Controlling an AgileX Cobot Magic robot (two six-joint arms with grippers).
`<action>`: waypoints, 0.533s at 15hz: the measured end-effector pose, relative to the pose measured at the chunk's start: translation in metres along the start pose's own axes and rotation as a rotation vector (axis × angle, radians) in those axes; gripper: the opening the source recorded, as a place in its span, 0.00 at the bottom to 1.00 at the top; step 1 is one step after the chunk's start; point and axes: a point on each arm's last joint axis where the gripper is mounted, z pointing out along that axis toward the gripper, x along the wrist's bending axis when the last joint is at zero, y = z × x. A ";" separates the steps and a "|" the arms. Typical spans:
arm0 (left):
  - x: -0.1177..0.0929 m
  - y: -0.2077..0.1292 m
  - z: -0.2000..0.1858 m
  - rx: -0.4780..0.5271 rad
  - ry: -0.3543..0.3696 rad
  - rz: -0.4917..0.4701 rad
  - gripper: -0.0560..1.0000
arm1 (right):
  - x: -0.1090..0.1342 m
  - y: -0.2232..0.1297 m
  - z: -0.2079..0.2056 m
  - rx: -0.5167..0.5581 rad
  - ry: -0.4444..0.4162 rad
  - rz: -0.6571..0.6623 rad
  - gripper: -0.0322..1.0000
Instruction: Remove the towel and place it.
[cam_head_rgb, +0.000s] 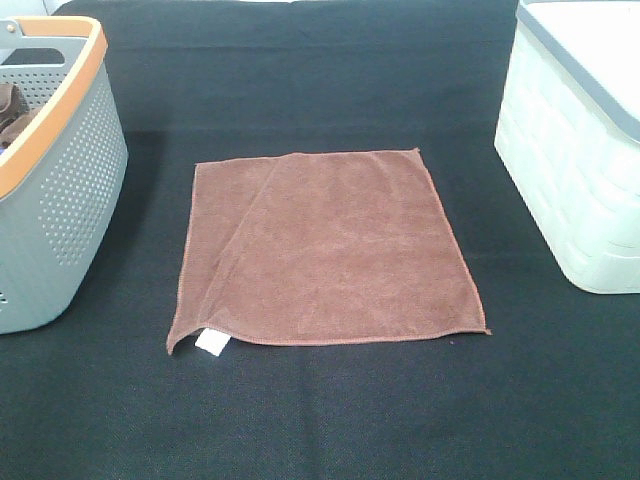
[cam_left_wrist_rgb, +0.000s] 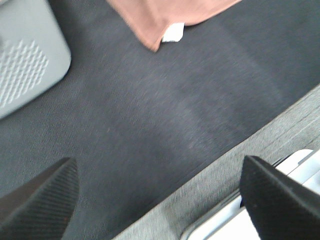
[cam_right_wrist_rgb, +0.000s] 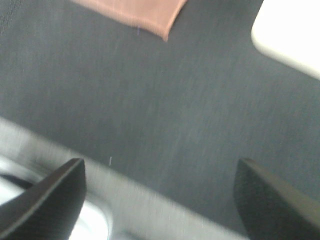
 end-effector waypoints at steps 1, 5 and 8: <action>-0.003 -0.003 -0.005 -0.047 -0.028 0.049 0.84 | 0.001 -0.004 -0.003 -0.054 -0.008 -0.002 0.77; -0.004 -0.005 -0.001 -0.111 -0.034 0.131 0.84 | 0.002 -0.011 -0.011 -0.141 -0.022 -0.007 0.77; -0.004 -0.004 -0.001 -0.120 -0.032 0.132 0.83 | 0.003 -0.011 -0.011 -0.141 -0.016 -0.001 0.77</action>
